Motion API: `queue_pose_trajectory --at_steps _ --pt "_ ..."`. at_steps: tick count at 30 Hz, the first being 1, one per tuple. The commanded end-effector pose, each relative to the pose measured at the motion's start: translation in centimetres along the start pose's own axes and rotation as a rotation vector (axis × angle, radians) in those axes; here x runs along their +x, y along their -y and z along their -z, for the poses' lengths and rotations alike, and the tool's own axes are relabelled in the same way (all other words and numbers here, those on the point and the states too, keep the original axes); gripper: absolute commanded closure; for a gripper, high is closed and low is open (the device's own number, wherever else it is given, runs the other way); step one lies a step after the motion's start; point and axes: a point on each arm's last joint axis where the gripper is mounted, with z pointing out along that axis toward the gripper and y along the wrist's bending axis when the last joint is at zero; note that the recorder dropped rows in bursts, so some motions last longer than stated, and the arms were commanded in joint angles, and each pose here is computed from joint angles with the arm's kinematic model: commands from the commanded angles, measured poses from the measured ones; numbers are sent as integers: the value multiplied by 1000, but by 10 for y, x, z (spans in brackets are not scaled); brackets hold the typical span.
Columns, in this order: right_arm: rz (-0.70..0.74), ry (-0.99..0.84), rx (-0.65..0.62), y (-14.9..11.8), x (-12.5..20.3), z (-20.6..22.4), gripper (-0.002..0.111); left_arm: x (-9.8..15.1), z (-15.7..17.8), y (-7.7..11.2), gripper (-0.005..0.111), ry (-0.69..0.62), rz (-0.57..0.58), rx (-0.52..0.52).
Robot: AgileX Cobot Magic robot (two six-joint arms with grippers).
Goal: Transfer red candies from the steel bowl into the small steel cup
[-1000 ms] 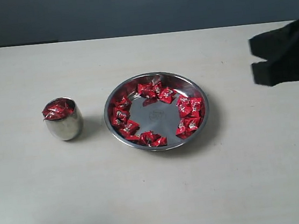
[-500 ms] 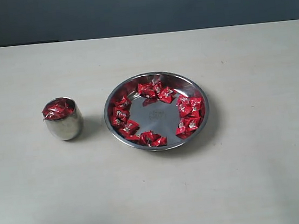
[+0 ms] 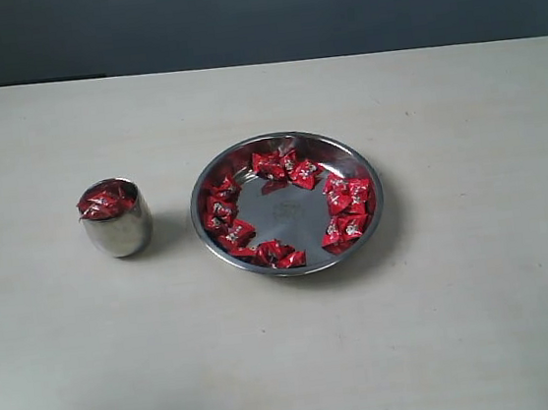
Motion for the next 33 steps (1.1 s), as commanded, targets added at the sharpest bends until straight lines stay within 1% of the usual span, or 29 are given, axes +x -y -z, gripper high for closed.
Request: queue_pose_trajectory --at_steps 1,4,8,33 --pt "79 8 60 4 1 0 108 -1 0 0 106 15 6 4" --pt "129 7 59 3 1 0 108 -1 0 0 106 15 6 4" --pt "89 7 47 2 1 0 108 -1 0 0 106 15 6 4" --pt "89 7 47 2 1 0 108 -1 0 0 106 15 6 4"
